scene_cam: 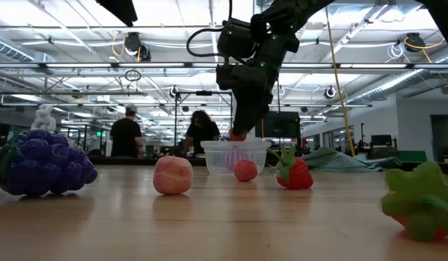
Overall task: Pick and placing Produce into tupperware
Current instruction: Put the top red strawberry into the transparent bin, then put the purple grapes into the transparent bin
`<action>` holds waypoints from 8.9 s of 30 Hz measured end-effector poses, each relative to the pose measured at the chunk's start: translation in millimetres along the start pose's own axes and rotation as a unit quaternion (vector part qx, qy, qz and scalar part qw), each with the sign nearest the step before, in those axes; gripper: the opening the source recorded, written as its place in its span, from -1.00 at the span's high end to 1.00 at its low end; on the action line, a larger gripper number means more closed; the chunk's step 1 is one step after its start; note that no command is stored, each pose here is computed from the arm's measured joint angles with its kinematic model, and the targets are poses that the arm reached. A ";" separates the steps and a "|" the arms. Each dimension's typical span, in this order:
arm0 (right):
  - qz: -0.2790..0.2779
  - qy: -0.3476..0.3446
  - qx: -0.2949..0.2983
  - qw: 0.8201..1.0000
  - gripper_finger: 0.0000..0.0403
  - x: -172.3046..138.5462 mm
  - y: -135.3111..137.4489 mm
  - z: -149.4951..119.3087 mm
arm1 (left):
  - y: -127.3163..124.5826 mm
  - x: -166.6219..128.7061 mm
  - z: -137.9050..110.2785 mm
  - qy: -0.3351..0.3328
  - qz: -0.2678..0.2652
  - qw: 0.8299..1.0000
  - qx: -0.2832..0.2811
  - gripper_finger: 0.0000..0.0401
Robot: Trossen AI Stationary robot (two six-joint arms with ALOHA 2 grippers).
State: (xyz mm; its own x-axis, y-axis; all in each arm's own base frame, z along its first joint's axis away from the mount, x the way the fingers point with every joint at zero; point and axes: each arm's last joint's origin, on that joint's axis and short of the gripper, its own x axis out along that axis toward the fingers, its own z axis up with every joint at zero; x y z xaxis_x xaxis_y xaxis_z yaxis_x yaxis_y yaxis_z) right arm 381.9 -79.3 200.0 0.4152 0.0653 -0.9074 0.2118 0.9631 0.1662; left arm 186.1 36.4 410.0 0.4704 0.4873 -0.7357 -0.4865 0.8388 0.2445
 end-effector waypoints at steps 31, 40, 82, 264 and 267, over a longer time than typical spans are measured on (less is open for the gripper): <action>-0.001 0.015 0.010 1.000 0.29 14.4 -3.4 -15.0 | 0.0 0.0 0.0 0.000 0.000 1.000 -0.002 -0.40; -0.001 0.014 0.003 1.000 0.06 14.4 -3.4 -14.8 | 0.0 0.0 0.0 0.000 0.000 1.000 -0.002 -0.40; -0.044 -0.086 -0.084 0.992 -0.12 -168.1 67.7 -54.1 | -175.3 41.7 -12.6 0.222 -0.219 0.945 -0.104 -0.41; -0.046 -0.031 -0.060 0.997 -0.12 -110.0 57.0 -79.3 | -289.7 166.8 -94.5 0.338 -0.158 0.926 -0.053 -0.03; -0.046 -0.031 -0.060 0.997 -0.12 -110.0 57.0 -79.3 | -289.6 166.8 -94.5 0.338 -0.157 0.926 -0.053 -0.08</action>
State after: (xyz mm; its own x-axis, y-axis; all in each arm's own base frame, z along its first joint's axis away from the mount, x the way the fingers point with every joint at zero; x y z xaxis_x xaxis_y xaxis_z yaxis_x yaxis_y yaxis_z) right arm 278.2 -10.9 278.7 0.4539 -0.0383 -0.8903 0.1454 0.9889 0.0316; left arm 336.0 -148.2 156.8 0.0507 -0.0710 -0.9962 -0.4905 0.8671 -0.0868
